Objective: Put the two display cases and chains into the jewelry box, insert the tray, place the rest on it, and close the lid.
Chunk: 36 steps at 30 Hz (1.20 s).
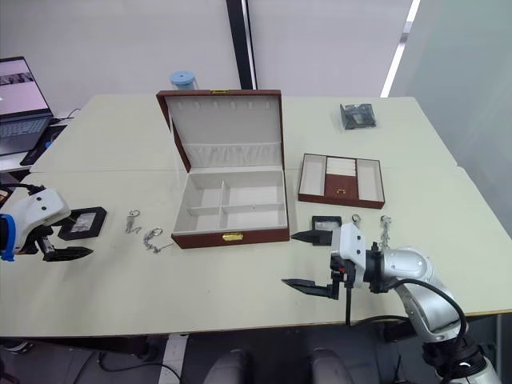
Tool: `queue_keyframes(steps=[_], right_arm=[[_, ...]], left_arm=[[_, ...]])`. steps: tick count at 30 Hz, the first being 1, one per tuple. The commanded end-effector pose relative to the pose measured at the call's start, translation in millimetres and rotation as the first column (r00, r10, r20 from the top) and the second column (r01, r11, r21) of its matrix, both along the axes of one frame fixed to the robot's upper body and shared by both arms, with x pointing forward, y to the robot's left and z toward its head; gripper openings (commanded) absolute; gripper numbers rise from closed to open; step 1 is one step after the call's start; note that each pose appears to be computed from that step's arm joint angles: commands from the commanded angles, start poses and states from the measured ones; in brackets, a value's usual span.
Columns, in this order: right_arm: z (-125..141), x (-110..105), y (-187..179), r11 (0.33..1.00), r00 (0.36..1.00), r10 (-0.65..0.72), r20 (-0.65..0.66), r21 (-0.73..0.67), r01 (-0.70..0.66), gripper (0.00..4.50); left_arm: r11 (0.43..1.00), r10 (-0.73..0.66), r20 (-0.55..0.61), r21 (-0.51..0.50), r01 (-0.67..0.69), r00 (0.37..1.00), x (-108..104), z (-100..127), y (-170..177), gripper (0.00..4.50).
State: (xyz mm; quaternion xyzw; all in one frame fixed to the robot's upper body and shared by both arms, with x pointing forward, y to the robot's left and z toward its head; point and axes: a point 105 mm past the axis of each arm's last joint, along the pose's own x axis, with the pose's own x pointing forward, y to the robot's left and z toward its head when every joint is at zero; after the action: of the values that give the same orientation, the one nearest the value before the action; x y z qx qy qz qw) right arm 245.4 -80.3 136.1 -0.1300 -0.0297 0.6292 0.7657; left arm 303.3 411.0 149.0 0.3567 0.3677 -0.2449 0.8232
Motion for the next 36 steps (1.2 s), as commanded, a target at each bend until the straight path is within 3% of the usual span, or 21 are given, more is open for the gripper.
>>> queue_keyframes(steps=[1,8,16,22,25,36], right_arm=[[10.1,-7.0,5.0,1.000,0.998,0.014,0.054,0.011,-0.015,4.47],[10.2,-9.4,8.0,1.000,0.999,0.004,0.043,0.015,-0.005,4.47],[11.4,-9.6,9.3,1.000,0.999,-0.003,0.032,0.019,0.002,4.47],[11.6,-9.5,9.2,1.000,1.000,-0.008,0.025,0.021,0.007,4.47],[11.1,-9.8,9.4,1.000,1.000,-0.007,0.019,0.020,0.006,4.50],[10.1,-8.7,10.6,1.000,1.000,-0.006,0.016,0.022,0.006,4.50]], left_arm=[[0.999,0.005,-0.002,0.054,-0.005,1.000,1.5,3.9,5.8,4.50],[0.996,0.016,0.045,0.081,-0.020,0.999,16.6,1.3,2.0,4.50],[0.992,0.068,-0.008,0.103,-0.067,0.998,13.9,-17.1,6.5,4.50],[0.992,0.077,-0.010,0.099,-0.076,0.997,13.4,-18.6,7.1,4.50],[0.992,0.088,-0.023,0.094,-0.086,0.996,11.3,-19.9,8.5,3.89],[0.991,0.118,-0.015,0.073,-0.116,0.993,12.4,-16.0,9.7,0.42]])
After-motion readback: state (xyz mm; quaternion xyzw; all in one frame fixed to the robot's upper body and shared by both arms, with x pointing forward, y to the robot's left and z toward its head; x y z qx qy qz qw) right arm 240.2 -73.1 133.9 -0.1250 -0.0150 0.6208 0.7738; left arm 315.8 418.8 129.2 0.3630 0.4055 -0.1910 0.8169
